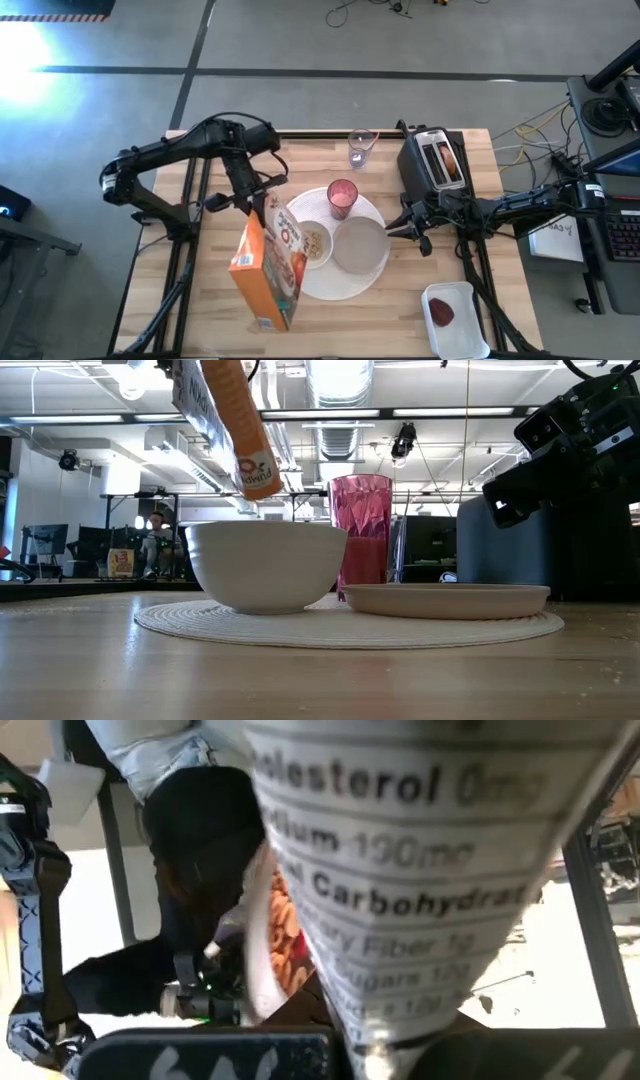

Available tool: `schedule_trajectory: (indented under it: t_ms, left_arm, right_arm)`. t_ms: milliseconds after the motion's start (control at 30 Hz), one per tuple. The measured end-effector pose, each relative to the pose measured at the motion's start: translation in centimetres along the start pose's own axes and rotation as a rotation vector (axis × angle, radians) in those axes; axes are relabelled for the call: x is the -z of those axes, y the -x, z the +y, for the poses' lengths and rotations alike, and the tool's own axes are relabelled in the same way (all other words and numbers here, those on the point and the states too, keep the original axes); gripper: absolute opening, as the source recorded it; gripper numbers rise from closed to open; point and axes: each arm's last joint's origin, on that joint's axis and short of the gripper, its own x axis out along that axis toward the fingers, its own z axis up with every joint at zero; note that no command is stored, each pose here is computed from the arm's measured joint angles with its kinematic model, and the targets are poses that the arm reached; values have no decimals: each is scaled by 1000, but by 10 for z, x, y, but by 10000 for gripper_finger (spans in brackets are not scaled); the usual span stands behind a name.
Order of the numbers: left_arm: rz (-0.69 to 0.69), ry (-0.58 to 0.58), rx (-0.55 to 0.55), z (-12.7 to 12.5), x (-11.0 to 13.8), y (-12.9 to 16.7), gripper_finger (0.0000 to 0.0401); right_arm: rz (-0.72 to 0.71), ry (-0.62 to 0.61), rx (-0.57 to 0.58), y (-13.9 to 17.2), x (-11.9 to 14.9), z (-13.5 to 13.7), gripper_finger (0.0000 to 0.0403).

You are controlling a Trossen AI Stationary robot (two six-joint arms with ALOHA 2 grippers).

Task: Arrange a breakfast setting
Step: Pour the cereal from the cereal box into the white bowl

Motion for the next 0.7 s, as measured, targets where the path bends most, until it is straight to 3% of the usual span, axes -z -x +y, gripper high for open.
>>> schedule_trajectory:
  t_ms: [700]
  left_arm:
    - [11, -9, -5, 0, 1, -1, 0]
  right_arm:
    - [0, 0, 0, 0, 0, 0, 82]
